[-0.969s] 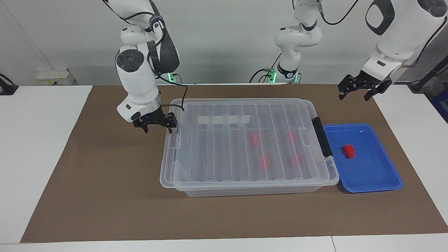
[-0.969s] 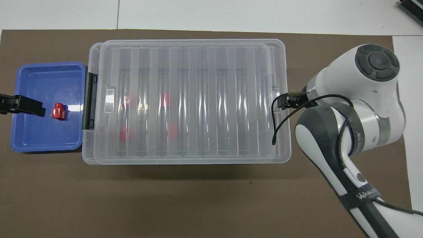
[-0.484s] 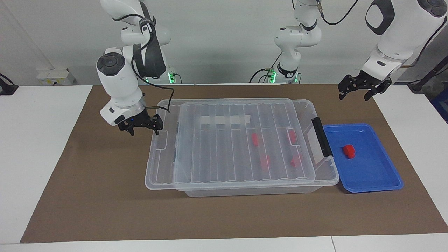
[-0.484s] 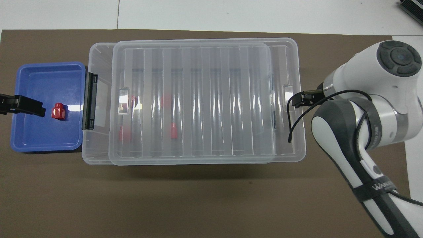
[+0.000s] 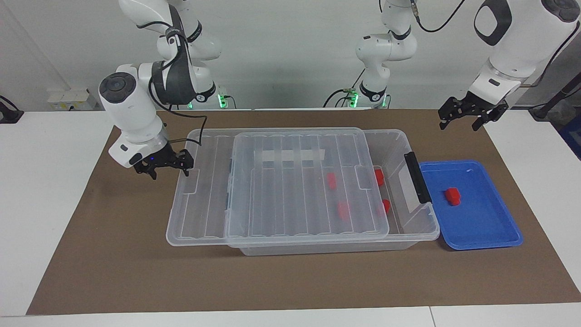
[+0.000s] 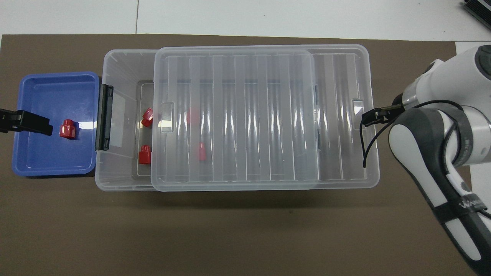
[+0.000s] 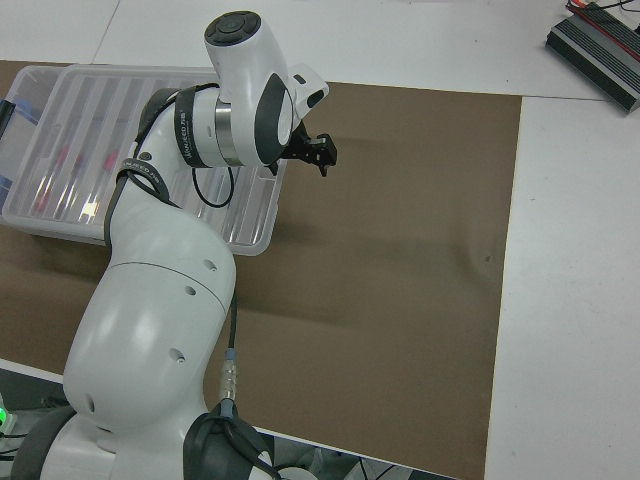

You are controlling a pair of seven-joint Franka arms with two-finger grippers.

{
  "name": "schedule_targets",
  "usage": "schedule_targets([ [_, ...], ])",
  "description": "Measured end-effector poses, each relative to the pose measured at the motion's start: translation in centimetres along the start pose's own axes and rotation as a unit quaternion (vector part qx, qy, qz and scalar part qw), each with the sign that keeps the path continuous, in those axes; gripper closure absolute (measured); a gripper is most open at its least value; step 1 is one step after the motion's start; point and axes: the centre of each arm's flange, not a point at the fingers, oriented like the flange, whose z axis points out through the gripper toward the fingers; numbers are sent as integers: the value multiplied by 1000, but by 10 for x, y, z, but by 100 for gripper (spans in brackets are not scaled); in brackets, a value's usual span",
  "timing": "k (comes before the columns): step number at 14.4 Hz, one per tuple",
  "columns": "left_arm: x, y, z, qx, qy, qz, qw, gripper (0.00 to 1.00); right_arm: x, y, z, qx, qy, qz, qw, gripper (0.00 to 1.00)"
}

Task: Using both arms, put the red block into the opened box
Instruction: 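Slide the clear lid away from the blue tray with the right gripper, then release the lid and draw the right gripper back from it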

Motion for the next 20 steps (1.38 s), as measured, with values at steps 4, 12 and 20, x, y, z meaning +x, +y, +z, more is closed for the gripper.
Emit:
schedule_targets([
  [4,0,0,0,0,0,0,1000,0,-4,30,2,1,-1,-33,999,0],
  [12,0,0,0,0,0,0,1000,0,-10,65,4,2,-3,-66,998,0],
  [20,0,0,0,0,0,0,1000,0,-12,72,4,1,-4,-72,997,0],
])
